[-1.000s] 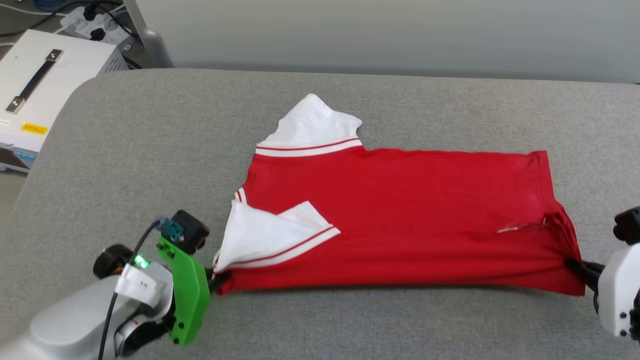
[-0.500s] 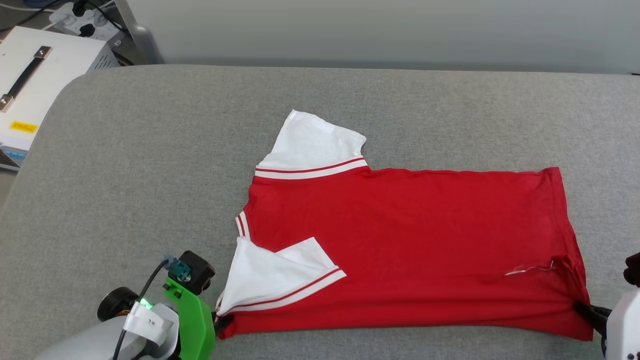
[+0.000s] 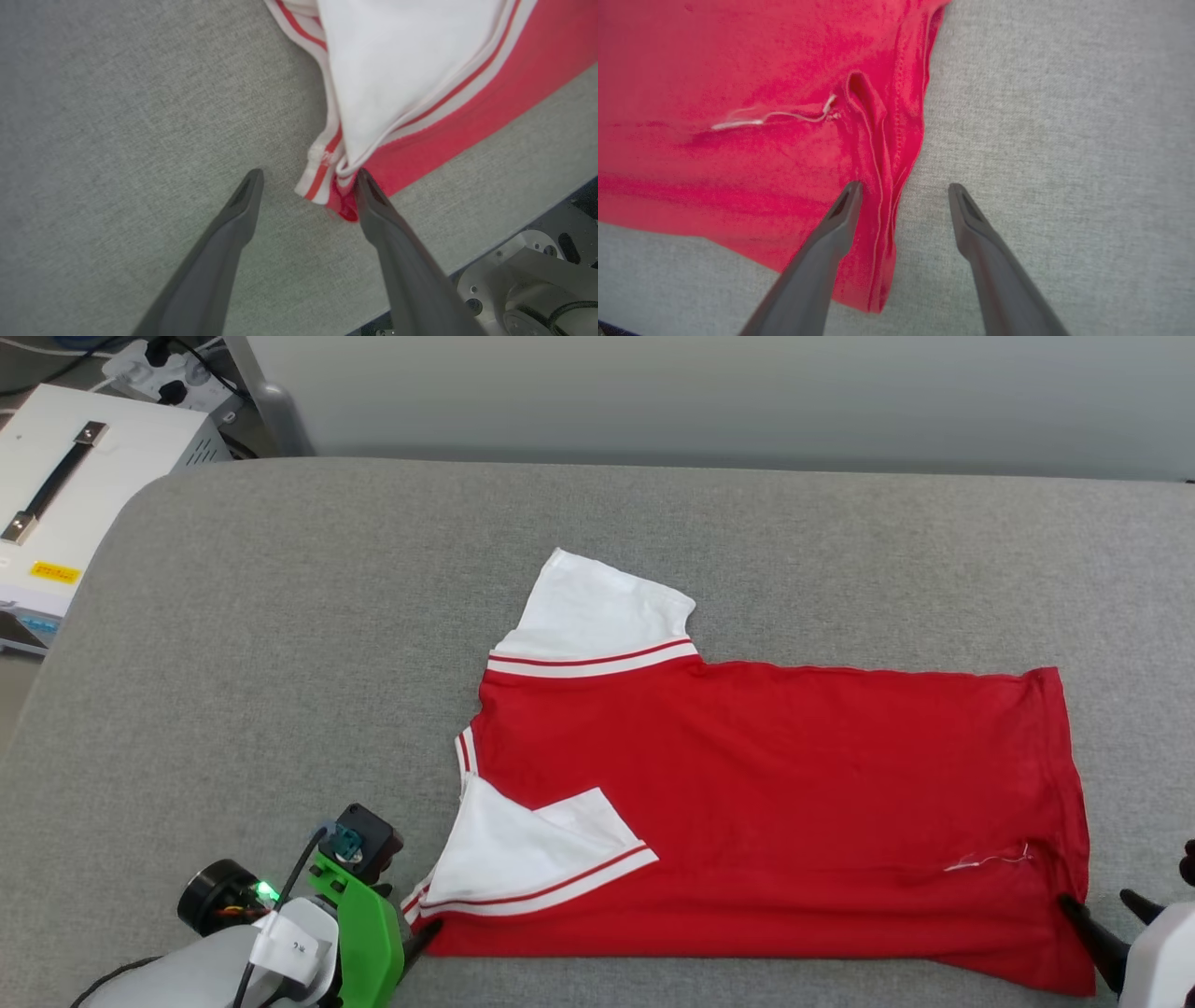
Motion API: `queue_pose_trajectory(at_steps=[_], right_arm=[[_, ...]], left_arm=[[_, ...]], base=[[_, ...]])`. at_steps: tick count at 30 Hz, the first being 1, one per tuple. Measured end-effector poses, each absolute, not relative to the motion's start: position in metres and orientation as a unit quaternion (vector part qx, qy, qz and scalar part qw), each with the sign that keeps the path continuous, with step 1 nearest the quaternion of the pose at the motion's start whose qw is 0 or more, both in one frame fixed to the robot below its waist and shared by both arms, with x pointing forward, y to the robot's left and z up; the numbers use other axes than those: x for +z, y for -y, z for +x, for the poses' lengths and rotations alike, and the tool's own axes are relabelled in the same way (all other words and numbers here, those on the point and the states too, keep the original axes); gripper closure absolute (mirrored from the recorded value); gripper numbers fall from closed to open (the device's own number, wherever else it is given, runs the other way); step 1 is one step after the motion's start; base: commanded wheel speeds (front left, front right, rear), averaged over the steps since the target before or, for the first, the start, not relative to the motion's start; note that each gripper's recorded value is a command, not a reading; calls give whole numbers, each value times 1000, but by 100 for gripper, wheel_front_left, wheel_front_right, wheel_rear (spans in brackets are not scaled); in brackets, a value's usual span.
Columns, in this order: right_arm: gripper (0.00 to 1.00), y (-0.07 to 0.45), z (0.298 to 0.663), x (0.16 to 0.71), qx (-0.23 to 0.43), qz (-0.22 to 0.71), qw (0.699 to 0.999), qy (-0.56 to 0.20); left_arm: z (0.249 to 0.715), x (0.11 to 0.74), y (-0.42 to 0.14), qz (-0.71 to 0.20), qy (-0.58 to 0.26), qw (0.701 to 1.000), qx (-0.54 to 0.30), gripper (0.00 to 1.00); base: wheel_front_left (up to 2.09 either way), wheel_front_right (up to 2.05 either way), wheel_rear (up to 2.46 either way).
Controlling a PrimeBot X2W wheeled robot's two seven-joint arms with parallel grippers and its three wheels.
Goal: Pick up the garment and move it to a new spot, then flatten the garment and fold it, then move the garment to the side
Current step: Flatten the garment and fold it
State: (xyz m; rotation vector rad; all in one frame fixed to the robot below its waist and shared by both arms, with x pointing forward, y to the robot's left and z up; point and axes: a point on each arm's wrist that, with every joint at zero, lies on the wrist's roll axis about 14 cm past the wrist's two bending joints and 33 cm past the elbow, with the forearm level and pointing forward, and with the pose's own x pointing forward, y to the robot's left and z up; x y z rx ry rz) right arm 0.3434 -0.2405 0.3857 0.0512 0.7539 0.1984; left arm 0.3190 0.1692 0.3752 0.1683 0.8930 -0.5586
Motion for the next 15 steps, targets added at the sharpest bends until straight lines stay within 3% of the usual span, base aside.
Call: queue_pose_trajectory(at_steps=[3,4,6,15], right_arm=[[0,243,357,410,88,16,950,-298],[0,239,371,439,82,18,972,-221],[0,234,379,460,82,11,982,-171],[0,211,393,525,75,-1,997,-8]], left_arm=[[325,390,-168,100,-385,878,-267,0],[339,416,-163,99,-325,904,-259,0],[349,433,-165,114,-282,919,-251,0],[384,492,-171,115,-130,965,-199,0]], base=[[0,0,0],[0,0,0],[0,0,0],[0,0,0]])
